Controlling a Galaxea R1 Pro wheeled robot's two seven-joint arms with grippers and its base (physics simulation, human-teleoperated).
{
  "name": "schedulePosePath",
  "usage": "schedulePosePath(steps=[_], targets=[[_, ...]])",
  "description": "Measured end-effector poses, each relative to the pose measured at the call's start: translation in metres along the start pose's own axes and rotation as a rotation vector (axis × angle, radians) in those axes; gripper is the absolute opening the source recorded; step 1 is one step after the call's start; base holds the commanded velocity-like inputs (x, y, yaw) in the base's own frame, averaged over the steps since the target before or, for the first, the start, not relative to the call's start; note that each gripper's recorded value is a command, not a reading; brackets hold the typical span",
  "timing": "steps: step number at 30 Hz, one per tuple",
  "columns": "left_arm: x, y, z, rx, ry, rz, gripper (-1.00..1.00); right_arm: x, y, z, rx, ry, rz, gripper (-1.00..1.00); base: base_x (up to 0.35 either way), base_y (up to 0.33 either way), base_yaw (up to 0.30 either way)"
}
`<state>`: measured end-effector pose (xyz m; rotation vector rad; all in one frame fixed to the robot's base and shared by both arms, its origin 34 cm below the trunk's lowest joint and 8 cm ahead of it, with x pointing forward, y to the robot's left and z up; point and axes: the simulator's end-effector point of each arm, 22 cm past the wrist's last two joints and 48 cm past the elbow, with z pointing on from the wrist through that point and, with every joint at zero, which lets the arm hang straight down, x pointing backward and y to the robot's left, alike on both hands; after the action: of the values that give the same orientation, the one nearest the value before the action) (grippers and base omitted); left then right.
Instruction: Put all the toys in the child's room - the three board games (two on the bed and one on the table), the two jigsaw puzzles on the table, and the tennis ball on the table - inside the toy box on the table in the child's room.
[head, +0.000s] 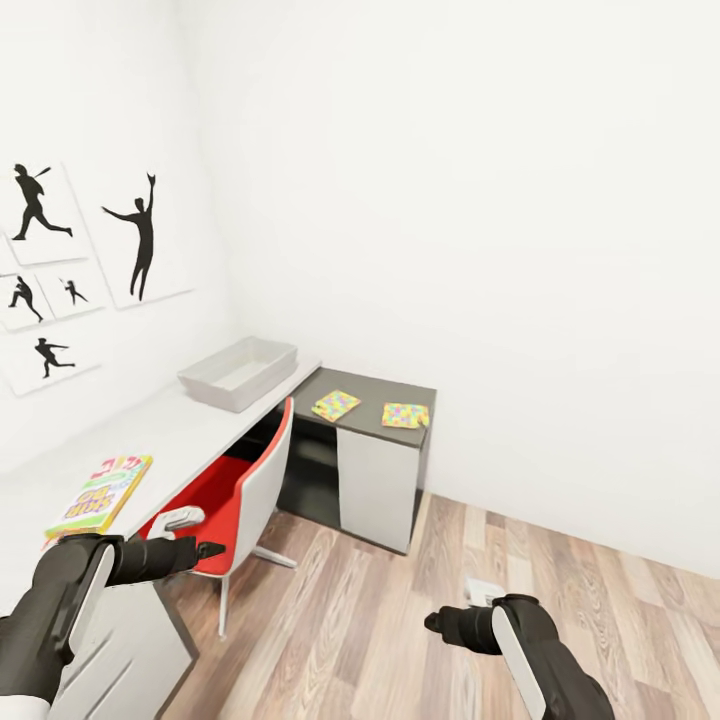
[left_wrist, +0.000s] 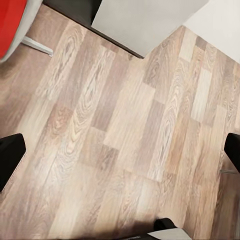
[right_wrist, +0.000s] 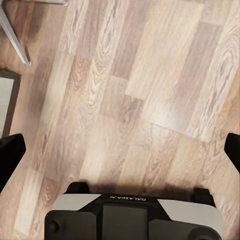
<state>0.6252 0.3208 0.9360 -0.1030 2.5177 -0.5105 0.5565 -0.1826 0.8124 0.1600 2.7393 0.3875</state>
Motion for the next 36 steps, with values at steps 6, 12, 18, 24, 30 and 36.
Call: schedulePosePath(steps=[6,12,18,24,30,36], targets=[[-0.002,-0.002,-0.003,0.002,-0.007,0.003,1.0,-0.001,0.0,-0.002,-0.002,-0.004,0.004,1.0,0.331,0.0,-0.112],[-0.005,-0.004,-0.006,0.005,-0.015,0.007,1.0,-0.004,0.0,-0.004,-0.003,-0.013,0.005,1.0,0.328,-0.001,-0.181],[-0.007,-0.007,-0.007,0.011,-0.021,0.008,1.0,-0.006,0.001,-0.006,-0.003,-0.019,0.003,1.0,0.162,-0.007,-0.089],[-0.016,-0.012,-0.017,0.013,-0.046,0.023,1.0,-0.006,0.003,-0.011,-0.003,-0.025,-0.005,1.0,0.027,-0.001,-0.015],[-0.026,-0.031,-0.051,0.086,-0.131,0.051,1.0,-0.008,0.004,-0.016,0.0,-0.044,-0.01,1.0,0.003,0.0,-0.002],[-0.026,-0.033,-0.082,0.165,-0.169,0.046,1.0,-0.022,0.011,-0.032,-0.015,-0.089,-0.018,1.0,0.0,0.0,0.0]])
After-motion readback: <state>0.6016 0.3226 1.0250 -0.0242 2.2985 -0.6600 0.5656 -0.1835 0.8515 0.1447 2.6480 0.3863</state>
